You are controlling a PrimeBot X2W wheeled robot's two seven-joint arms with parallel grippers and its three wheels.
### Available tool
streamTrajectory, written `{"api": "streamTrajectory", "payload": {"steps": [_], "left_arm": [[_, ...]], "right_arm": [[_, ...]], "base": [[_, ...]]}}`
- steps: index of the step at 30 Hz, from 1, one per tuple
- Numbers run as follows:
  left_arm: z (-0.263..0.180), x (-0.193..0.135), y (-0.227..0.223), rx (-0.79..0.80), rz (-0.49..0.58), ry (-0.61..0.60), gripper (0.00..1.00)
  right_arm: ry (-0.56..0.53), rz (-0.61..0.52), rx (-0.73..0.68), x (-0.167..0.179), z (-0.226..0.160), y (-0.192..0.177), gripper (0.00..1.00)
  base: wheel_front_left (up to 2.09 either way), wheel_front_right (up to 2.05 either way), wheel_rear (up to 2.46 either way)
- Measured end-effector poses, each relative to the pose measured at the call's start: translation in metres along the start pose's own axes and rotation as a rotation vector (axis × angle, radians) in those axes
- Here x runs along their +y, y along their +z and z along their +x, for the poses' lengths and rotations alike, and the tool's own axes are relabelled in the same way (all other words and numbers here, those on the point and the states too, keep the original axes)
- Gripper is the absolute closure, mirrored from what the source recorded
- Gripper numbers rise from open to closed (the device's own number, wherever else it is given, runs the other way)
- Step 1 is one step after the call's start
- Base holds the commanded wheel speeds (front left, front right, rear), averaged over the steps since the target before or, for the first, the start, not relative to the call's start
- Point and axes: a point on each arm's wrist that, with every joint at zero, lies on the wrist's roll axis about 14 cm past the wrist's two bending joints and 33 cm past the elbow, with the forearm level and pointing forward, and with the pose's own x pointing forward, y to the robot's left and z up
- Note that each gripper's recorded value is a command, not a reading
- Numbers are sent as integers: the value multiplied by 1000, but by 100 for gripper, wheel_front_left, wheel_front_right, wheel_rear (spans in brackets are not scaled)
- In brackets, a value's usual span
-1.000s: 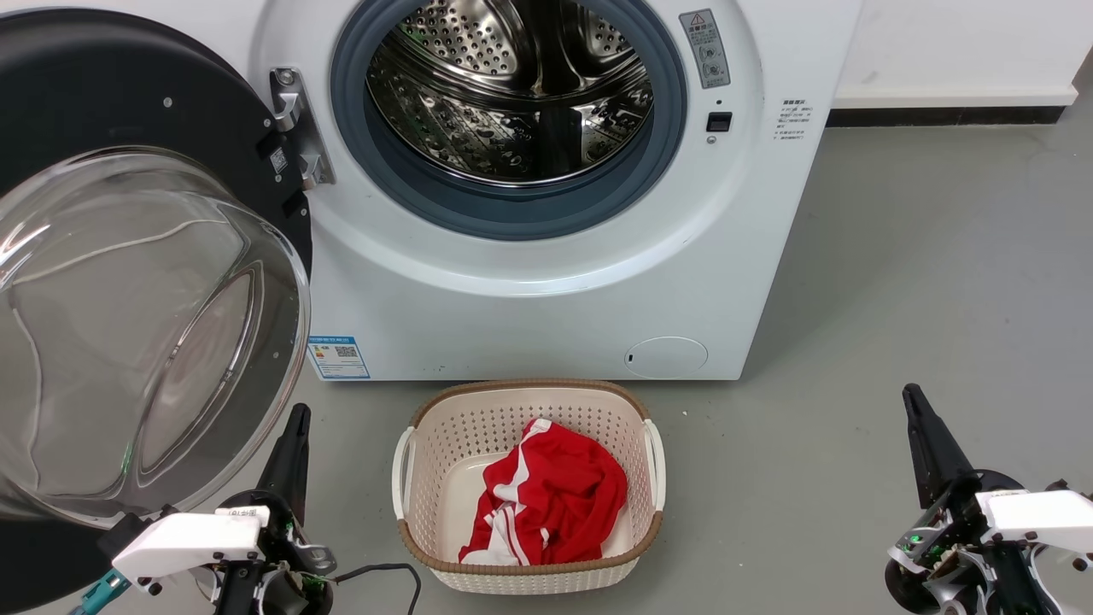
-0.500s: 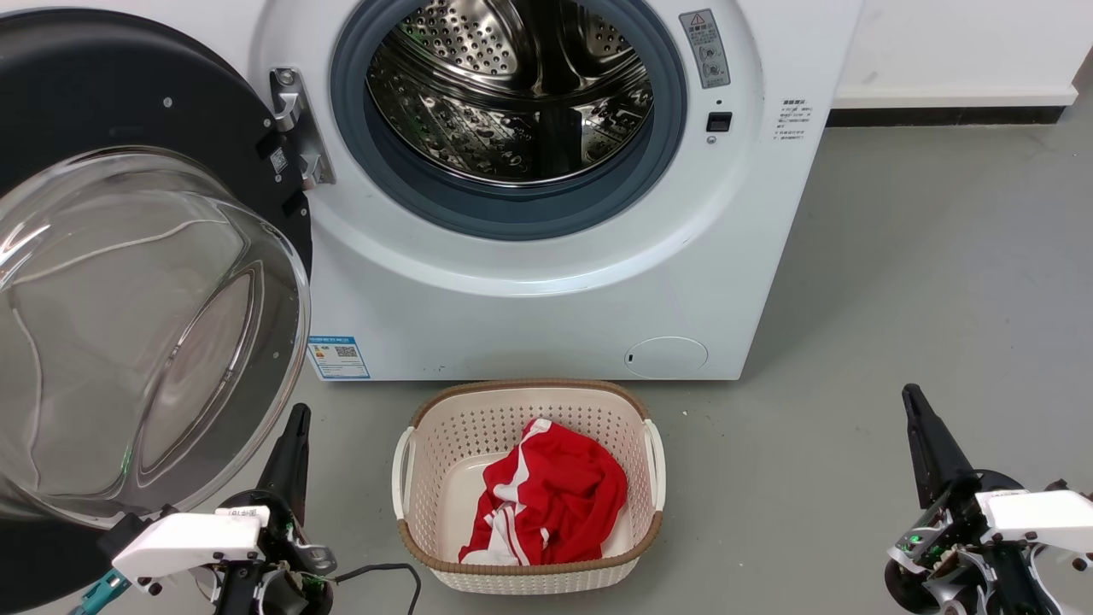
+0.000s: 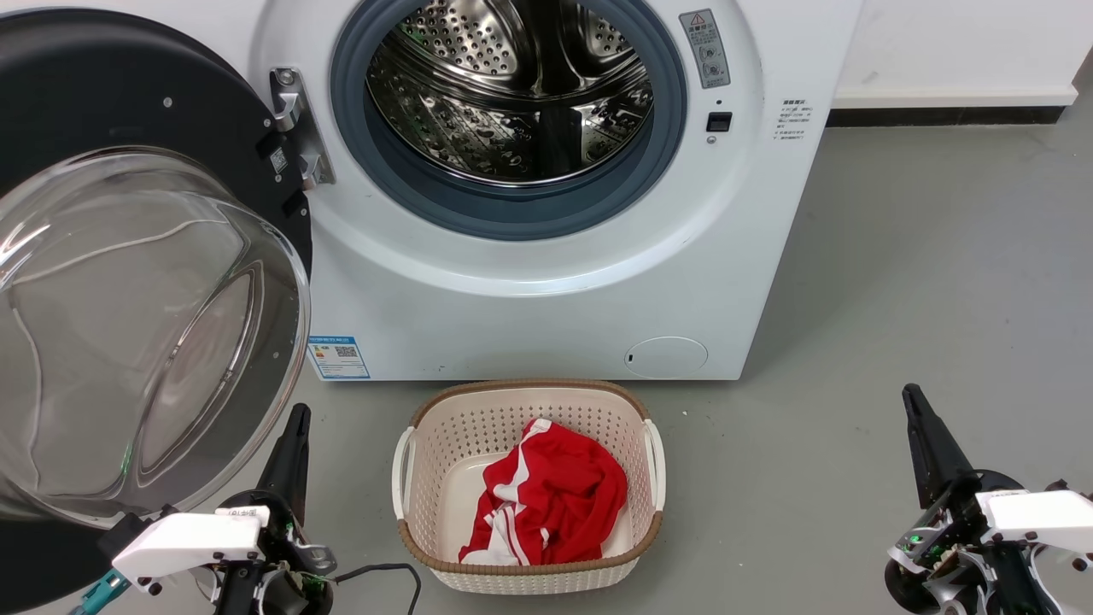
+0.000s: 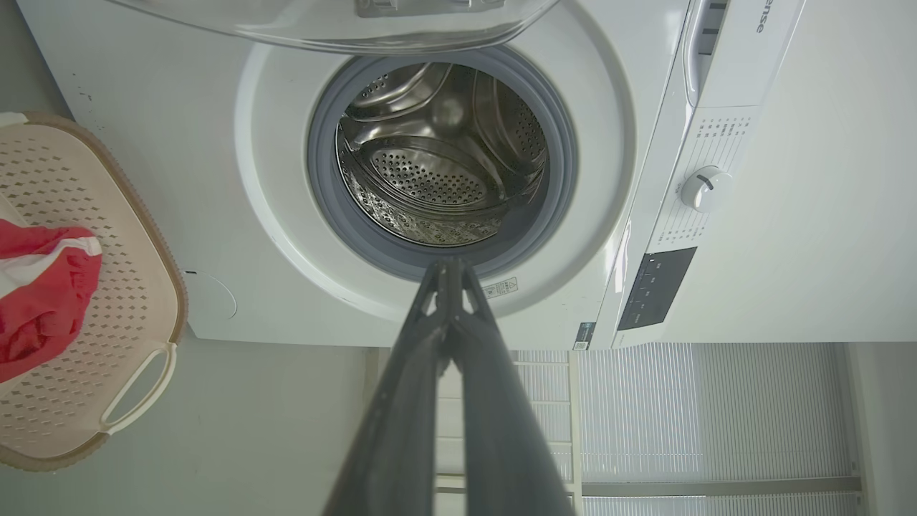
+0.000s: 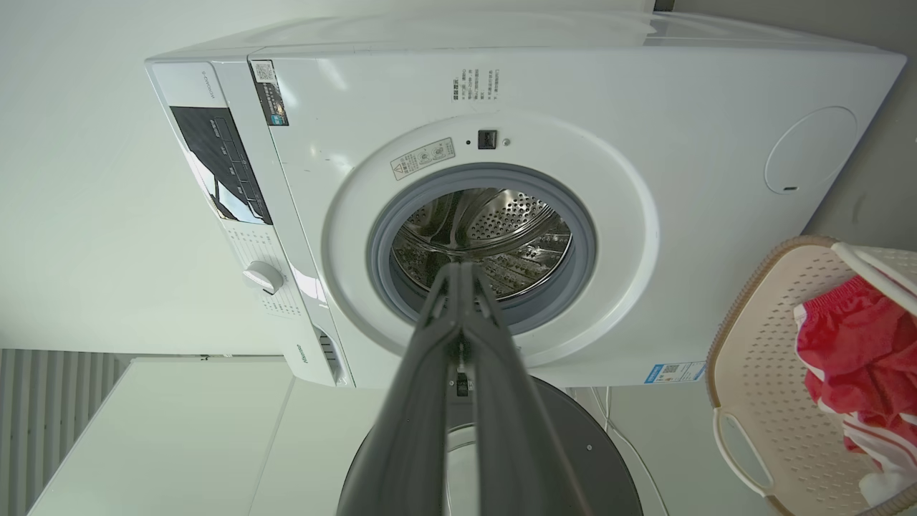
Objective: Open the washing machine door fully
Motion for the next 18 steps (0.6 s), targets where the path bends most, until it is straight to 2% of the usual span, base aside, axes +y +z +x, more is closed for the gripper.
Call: {"api": "streamTrajectory", "payload": {"steps": [18], "left_arm": [[0,0,0,0,0,0,100]], "right_arm": [[0,1,0,0,0,0,100]], "base": [[0,0,0]]}}
